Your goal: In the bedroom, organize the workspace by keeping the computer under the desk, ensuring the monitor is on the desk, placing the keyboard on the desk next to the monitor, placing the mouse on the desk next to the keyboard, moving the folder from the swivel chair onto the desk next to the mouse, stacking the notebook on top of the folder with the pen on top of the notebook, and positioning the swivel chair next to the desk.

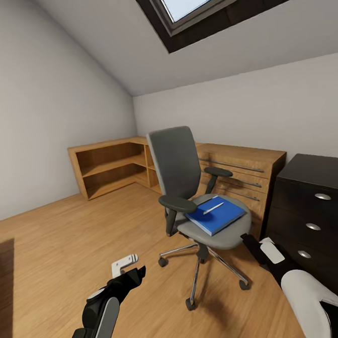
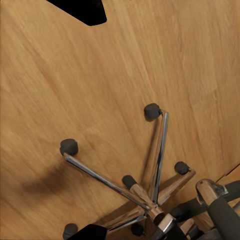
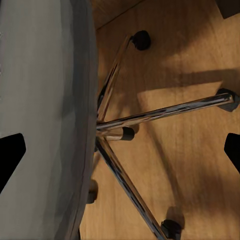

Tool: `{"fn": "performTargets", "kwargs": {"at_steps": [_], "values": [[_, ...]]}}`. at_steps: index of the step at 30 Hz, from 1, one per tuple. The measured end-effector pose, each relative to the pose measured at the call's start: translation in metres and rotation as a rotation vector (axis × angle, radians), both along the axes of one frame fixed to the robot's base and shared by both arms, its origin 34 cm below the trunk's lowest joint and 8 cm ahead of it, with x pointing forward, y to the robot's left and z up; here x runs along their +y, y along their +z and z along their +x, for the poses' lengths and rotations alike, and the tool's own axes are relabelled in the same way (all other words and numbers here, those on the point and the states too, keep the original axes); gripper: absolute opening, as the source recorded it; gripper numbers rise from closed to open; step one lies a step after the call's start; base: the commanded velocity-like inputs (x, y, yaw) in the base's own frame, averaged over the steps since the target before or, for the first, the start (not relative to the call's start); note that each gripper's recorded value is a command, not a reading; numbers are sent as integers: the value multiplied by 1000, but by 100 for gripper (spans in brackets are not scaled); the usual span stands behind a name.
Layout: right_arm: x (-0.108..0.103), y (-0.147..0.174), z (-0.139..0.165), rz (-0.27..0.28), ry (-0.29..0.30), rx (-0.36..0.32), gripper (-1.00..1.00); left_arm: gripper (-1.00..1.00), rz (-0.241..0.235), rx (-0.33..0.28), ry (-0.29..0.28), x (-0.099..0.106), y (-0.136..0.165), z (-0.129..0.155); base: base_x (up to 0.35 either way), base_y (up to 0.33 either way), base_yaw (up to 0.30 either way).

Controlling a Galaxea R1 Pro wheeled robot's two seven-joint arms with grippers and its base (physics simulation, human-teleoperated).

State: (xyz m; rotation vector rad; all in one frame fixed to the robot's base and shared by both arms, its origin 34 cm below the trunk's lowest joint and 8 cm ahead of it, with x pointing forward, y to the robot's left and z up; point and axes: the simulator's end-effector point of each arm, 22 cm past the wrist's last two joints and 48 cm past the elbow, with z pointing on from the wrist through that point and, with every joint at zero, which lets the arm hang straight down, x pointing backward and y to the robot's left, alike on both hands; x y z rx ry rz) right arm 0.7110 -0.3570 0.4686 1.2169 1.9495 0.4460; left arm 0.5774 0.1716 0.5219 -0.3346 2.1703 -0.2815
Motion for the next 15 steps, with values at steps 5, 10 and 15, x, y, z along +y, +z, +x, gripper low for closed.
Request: {"fn": "performTargets", "kwargs": {"at_steps": [5, 10, 15], "values": [[0, 0, 0, -1, 0, 0, 100, 100, 2, 3, 0, 1, -2, 0, 7, 0, 0], [0, 0, 0, -1, 1, 0, 100, 100, 3, 3, -1, 1, -1, 0, 137, 0, 0], [0, 0, 0, -1, 1, 0, 100, 100, 3, 4, -1, 1, -2, 0, 50, 0, 0]]}}
